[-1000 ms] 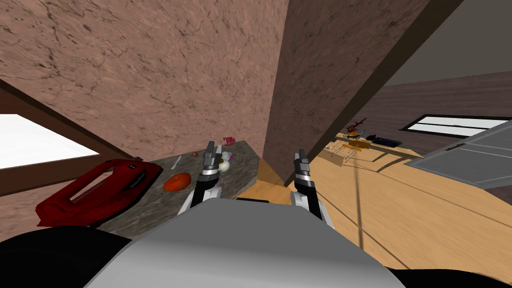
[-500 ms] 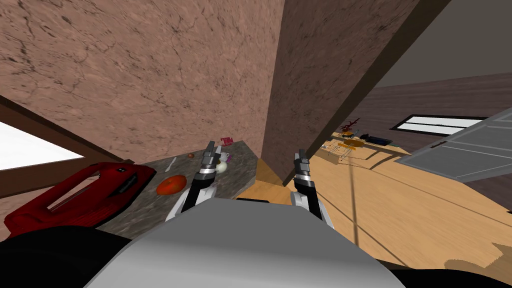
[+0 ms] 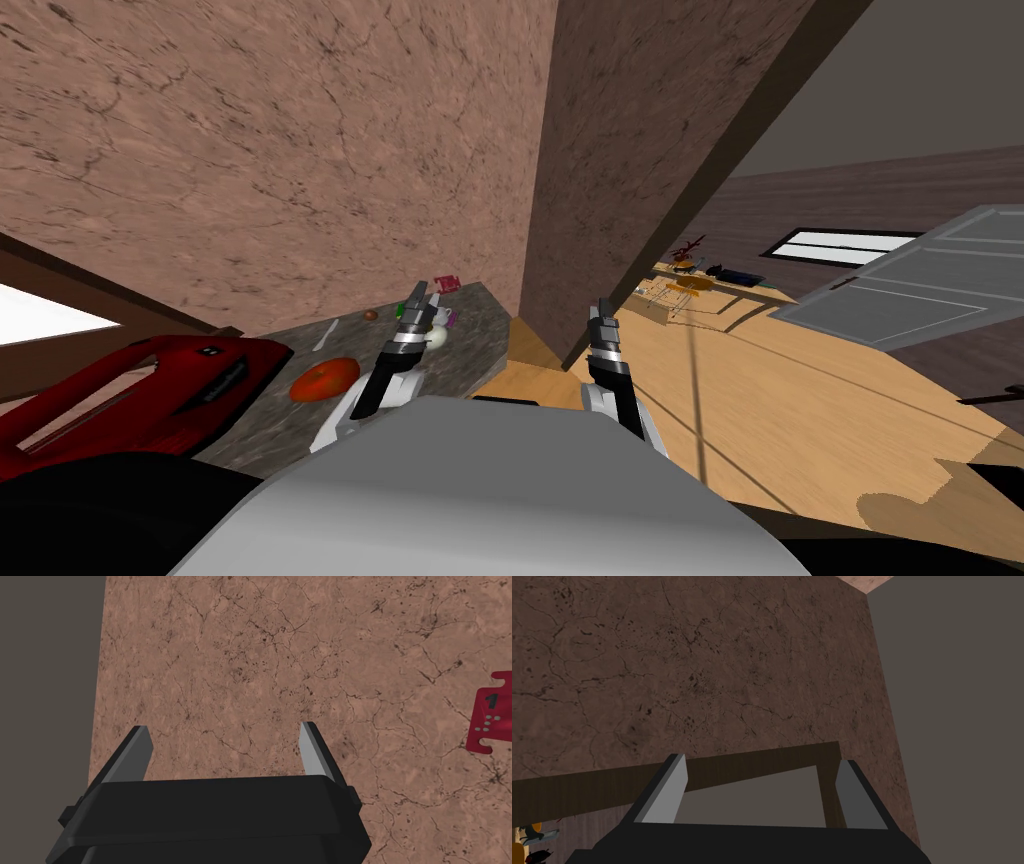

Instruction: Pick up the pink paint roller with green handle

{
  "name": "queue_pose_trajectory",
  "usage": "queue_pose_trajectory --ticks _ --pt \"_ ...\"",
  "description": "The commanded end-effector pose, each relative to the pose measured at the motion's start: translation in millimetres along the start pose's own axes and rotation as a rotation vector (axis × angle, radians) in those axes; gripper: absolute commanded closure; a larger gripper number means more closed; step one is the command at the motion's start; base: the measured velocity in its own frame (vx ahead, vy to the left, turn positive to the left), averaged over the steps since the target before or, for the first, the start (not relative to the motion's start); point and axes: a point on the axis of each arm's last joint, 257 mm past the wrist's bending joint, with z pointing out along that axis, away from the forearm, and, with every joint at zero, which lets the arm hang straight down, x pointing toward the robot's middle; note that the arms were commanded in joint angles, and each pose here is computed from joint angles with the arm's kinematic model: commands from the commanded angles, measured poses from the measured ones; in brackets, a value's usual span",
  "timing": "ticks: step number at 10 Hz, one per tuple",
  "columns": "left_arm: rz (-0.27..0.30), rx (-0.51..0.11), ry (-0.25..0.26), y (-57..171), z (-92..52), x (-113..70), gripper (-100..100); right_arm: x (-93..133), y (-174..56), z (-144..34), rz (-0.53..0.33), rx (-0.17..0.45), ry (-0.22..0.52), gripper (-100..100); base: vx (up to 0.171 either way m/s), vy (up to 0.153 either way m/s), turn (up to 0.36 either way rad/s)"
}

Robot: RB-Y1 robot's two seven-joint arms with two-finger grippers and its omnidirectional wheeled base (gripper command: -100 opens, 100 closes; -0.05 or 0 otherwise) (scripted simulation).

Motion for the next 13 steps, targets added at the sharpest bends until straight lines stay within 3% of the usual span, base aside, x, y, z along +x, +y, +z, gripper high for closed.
queue_pose_trajectory --ticks 1,4,9,13 --pt "-0.010 -0.037 -0.004 7.8 2.5 -10.2 -100 0.0 0.0 0.0 0.000 0.000 0.000 0 0.016 -0.032 -0.094" --pt "-0.020 -0.104 -0.015 23.7 4.0 -21.1 -100 0.0 0.0 0.0 0.000 0.000 0.000 0 0.023 -0.028 -0.057" --pt "-0.065 -0.216 -0.054 47.9 9.3 -54.3 -100 0.0 0.0 0.0 0.000 0.000 0.000 0 0.022 -0.028 -0.077" --pt "-0.085 -0.308 -0.082 69.2 6.7 -67.6 -100 0.0 0.0 0.0 0.000 0.000 0.000 0 0.017 -0.017 -0.053"
